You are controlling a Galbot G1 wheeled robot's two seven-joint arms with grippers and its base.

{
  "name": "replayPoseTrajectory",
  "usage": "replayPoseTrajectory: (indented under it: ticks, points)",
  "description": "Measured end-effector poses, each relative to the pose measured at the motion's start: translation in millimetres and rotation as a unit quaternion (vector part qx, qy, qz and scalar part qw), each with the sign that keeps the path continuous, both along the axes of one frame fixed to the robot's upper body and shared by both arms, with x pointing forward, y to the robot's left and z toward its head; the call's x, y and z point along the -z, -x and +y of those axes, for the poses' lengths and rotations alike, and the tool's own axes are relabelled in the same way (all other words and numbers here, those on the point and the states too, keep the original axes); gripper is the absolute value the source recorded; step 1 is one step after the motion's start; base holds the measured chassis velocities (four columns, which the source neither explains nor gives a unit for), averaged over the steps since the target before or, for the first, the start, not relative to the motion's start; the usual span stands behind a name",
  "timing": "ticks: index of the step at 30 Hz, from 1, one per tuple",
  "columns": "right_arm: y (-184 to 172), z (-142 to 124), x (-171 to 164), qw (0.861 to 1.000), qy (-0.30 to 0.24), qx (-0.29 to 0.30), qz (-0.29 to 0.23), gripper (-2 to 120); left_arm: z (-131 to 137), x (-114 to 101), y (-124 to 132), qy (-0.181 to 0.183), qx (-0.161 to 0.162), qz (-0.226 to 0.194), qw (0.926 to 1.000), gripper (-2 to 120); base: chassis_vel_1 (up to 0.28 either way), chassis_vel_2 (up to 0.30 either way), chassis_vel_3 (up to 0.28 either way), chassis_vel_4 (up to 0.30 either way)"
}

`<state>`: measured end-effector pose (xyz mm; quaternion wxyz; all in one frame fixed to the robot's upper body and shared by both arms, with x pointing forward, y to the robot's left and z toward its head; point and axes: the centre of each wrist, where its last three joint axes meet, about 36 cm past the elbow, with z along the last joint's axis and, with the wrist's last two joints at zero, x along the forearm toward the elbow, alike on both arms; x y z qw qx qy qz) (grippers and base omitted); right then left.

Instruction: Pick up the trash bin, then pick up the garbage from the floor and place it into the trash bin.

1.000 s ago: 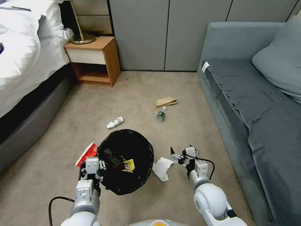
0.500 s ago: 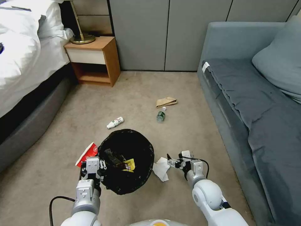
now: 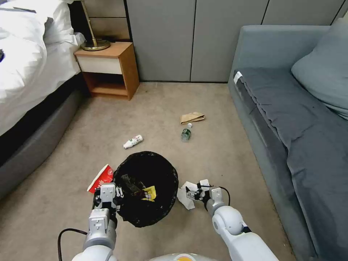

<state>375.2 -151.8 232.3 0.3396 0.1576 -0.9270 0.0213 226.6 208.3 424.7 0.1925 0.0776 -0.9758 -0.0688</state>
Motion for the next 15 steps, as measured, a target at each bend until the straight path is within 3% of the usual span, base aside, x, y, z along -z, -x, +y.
replayPoseTrajectory:
  ticks: [15]
  points:
    - [-18,-1,39,0.999,0.042,-0.015,0.01,100,1,6,-2,-0.001,-0.003,0.009,1.0,1,0.0,0.0,0.0,0.0]
